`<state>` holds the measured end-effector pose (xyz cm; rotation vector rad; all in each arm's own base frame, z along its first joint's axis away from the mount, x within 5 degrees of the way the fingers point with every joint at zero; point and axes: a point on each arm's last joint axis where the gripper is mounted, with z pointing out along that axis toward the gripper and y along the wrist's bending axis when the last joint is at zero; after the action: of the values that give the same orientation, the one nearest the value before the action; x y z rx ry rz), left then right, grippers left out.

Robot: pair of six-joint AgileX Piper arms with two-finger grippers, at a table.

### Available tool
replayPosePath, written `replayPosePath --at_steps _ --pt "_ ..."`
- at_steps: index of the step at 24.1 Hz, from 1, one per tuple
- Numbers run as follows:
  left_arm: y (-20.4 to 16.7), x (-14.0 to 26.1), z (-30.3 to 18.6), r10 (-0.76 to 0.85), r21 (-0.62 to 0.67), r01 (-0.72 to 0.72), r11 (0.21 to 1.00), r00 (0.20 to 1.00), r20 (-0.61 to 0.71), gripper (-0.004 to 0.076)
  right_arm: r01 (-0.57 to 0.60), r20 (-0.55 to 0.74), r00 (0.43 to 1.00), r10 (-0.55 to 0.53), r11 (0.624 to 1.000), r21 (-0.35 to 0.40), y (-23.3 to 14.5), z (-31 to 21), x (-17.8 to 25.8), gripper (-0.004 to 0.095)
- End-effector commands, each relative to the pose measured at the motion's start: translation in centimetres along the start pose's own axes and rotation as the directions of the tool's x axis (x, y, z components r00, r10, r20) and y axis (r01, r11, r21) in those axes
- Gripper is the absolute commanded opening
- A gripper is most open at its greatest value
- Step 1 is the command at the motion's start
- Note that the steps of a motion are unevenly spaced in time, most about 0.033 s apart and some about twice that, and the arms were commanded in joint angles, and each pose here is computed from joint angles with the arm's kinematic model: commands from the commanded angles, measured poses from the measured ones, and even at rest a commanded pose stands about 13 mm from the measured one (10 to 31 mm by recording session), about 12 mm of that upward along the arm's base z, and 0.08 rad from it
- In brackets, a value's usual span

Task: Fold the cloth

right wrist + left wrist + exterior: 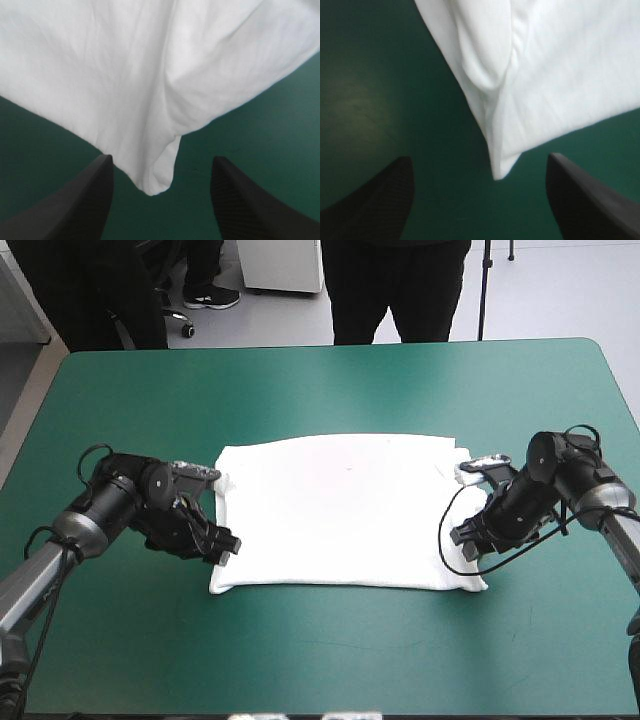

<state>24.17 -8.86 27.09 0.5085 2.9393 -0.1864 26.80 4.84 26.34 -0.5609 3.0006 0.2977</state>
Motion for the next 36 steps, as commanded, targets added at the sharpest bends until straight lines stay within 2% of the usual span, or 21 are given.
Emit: replayPosePath --at_steps 1,5,9,13,20,26,33,36 --pt "-0.2 -1.1 -6.8 0.018 -0.065 -0.004 0.998 0.976 0.218 0.0559 0.008 0.119 0.993 -0.013 0.999 0.042 0.6 -4.3 -0.5 0.0575" --pt "0.8 -1.9 -12.7 0.035 -0.218 0.058 0.974 0.916 0.399 0.0559 -0.022 0.264 0.964 -0.012 0.992 0.127 0.5 -7.9 -1.7 0.0575" --pt "1.5 -2.3 -15.2 0.034 -0.301 0.125 0.945 0.881 0.473 0.0559 -0.065 0.375 0.927 -0.004 0.983 0.173 0.4 -10.2 -2.7 0.0575" --pt "2.0 -4.3 -13.0 0.031 -0.320 0.120 0.940 0.904 0.427 0.0559 -0.084 0.452 0.892 -0.015 0.976 0.200 0.2 -11.2 -3.3 0.0572" --pt "6.8 -8.8 -6.0 -0.156 -0.186 0.229 0.955 0.926 0.343 0.0538 -0.084 0.444 0.895 -0.035 0.966 0.246 -0.2 -11.3 -3.3 0.0571" --pt "7.0 -10.7 -1.1 -0.190 -0.108 0.220 0.970 0.953 0.237 0.0534 -0.081 0.447 0.894 -0.044 0.963 0.256 -0.2 -11.3 -3.3 0.0567" --pt "6.6 -11.9 0.9 -0.186 -0.094 0.216 0.972 0.949 0.255 0.0413 -0.078 0.441 0.896 -0.045 0.963 0.257 -0.3 -11.2 -3.4 0.0567" --pt "6.8 -12.2 2.1 -0.196 -0.084 0.221 0.972 0.952 0.234 0.0399 -0.078 0.441 0.896 -0.045 0.963 0.257 -0.3 -11.2 -3.4 0.0567"
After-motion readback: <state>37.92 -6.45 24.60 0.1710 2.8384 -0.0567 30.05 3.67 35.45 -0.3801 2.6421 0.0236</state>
